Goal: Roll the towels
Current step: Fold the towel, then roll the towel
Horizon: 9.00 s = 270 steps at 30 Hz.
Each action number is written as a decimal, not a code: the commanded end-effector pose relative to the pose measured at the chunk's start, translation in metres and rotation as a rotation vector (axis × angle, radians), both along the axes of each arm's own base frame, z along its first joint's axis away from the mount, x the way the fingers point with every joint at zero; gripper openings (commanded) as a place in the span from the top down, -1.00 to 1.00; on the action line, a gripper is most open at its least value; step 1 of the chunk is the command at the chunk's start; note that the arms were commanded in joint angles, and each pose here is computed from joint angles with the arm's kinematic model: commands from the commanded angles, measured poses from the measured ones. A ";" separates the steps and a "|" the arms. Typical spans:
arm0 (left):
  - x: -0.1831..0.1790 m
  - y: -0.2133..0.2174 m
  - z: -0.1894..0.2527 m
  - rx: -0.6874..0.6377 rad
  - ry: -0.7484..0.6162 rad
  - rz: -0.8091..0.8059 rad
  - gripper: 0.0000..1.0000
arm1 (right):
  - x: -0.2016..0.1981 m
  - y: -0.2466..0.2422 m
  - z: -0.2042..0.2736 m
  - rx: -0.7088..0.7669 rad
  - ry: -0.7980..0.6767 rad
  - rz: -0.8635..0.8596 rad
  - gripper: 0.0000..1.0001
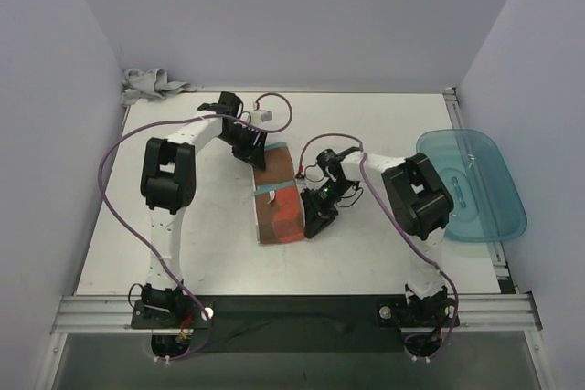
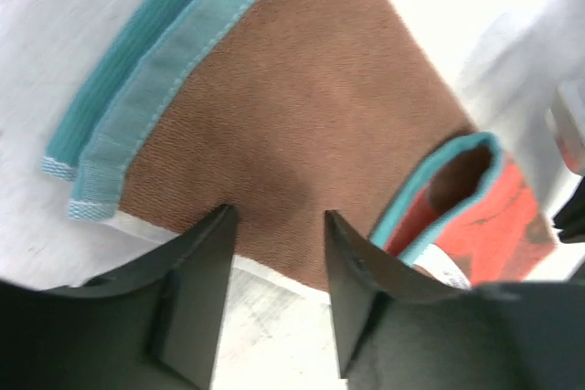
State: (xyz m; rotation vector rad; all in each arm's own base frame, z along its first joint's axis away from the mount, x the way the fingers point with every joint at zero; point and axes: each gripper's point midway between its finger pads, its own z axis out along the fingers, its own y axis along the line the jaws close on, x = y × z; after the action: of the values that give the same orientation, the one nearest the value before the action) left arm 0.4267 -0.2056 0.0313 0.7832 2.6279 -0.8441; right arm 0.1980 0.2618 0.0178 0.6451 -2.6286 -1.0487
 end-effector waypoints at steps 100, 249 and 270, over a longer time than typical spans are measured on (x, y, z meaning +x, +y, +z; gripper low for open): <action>-0.145 -0.040 0.019 0.118 -0.414 -0.509 0.91 | 0.069 0.076 0.001 0.084 -0.118 -0.035 0.63; -0.213 -0.046 -0.045 -0.053 0.354 -0.808 0.74 | -0.028 -0.101 0.224 0.190 -0.942 0.243 -0.64; -0.209 -0.031 -0.056 -0.054 0.482 -0.773 0.60 | 0.023 0.059 0.071 -0.046 -1.292 0.746 -0.40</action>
State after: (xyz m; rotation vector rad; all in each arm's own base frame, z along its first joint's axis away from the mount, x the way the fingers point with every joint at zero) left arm 0.2052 -0.2628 0.0246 1.6067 2.6709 -1.6598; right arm 0.1976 0.2969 0.0758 2.5550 -2.5928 -0.3455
